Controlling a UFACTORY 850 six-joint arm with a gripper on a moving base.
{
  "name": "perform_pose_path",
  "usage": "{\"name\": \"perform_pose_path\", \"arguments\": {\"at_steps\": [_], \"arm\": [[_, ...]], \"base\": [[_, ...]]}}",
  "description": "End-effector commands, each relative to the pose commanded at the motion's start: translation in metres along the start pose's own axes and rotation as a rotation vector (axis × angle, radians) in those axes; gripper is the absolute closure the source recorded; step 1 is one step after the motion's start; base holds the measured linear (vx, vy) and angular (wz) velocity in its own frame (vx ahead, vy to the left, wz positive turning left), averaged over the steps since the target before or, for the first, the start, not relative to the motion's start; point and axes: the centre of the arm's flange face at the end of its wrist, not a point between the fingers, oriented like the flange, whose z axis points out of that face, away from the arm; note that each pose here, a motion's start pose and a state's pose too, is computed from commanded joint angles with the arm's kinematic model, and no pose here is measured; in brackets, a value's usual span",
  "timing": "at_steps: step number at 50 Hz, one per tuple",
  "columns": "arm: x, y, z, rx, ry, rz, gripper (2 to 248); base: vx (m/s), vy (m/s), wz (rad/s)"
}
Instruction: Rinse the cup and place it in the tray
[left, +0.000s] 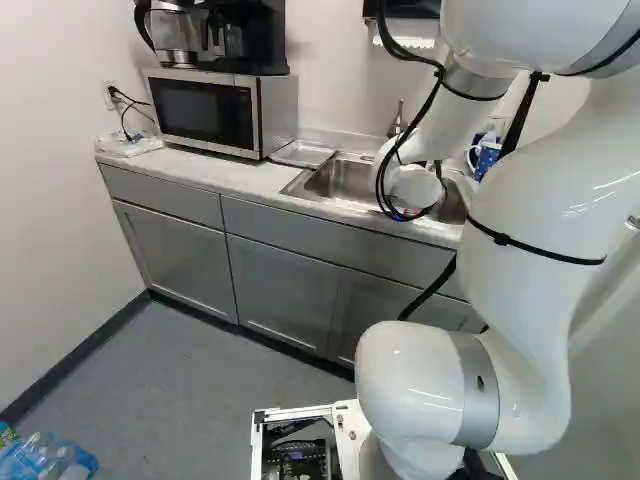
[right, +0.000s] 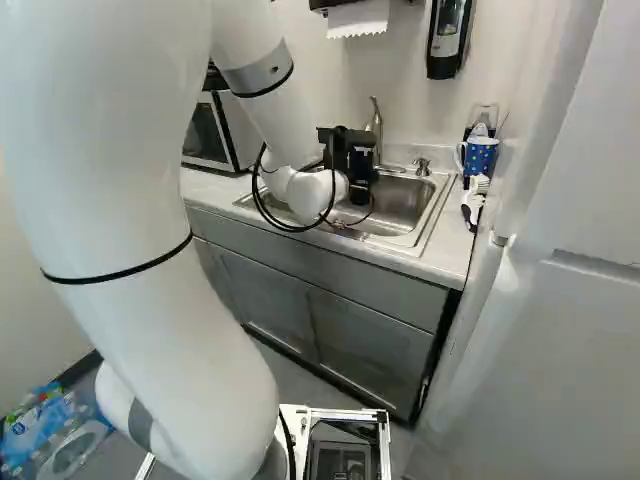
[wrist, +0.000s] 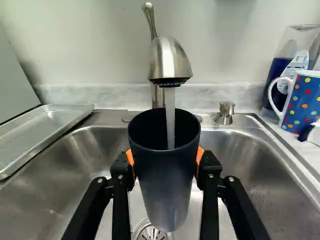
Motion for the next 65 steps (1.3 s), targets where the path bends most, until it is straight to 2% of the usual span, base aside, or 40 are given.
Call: {"name": "perform_pose_path", "arguments": {"at_steps": [65], "arm": [[0.0, 0.0, 0.0, 0.0, 0.0, 0.0, 125]], "base": [[0.0, 0.0, 0.0]]}}
